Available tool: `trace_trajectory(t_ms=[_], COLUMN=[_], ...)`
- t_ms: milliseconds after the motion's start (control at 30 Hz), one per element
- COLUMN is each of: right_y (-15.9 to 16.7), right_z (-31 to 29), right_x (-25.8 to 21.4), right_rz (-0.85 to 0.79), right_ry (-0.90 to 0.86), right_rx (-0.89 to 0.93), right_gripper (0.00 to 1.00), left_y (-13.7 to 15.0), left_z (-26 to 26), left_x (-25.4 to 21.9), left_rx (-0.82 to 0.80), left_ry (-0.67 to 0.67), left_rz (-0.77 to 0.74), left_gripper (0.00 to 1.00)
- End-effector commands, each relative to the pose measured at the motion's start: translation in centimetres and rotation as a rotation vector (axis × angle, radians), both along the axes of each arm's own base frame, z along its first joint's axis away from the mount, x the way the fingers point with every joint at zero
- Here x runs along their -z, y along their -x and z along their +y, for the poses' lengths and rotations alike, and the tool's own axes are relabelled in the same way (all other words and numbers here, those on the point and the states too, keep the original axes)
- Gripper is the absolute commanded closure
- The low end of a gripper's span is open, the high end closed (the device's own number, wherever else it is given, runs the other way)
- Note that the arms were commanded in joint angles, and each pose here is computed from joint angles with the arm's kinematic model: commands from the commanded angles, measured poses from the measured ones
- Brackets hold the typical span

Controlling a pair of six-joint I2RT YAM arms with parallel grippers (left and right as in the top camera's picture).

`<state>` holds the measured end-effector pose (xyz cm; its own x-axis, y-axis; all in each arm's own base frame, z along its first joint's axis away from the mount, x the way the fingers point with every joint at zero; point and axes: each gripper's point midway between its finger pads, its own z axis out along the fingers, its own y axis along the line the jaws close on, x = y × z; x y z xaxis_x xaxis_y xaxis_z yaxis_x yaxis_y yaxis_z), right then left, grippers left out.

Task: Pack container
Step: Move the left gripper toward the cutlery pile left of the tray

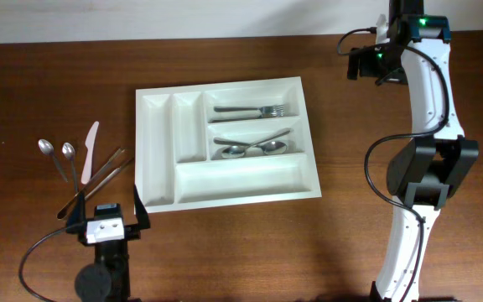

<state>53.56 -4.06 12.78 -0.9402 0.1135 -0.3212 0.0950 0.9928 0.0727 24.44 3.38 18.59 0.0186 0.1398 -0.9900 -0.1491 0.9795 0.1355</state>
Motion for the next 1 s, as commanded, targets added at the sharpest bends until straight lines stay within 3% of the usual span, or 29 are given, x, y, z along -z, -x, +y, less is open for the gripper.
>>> trace_trajectory(t_ms=[0,167,433,567,767,867,967], right_y=[0.0,0.0,0.0,0.0,0.0,0.0,0.0], right_z=[-0.3,-0.3,-0.3,-0.3,-0.3,-0.3,-0.3], right_x=[-0.2,-0.2,-0.2,-0.2,-0.2,-0.2,-0.2], right_rz=[-0.007,-0.007,-0.007,-0.007,-0.007,-0.007,-0.007], right_ry=[-0.005,-0.005,-0.005,-0.005,-0.005,-0.005,-0.005], right_rx=[-0.003,-0.003,-0.003,-0.003,-0.003,-0.003,-0.003], right_gripper=[0.01,0.01,0.01,0.01,0.01,0.01,0.01], left_y=[0.2,0.9,0.7,-1.6,-2.6,-2.6,-3.3], left_z=[-1.3,-1.3,0.7,1.0,0.2,-1.4,-4.1], left_x=[-2.5,-5.2,-12.0,-12.0,-6.5,-4.4,-3.4], left_rx=[0.082,0.087,-0.051,-0.088,-0.113,-0.05,0.087], left_ry=[0.115,0.303,0.322,0.342,0.395,0.452,0.539], left_rz=[-0.097,-0.082,0.044,0.272,0.765,0.93,1.004], left_gripper=[0.01,0.0,0.01,0.01,0.01,0.01,0.01])
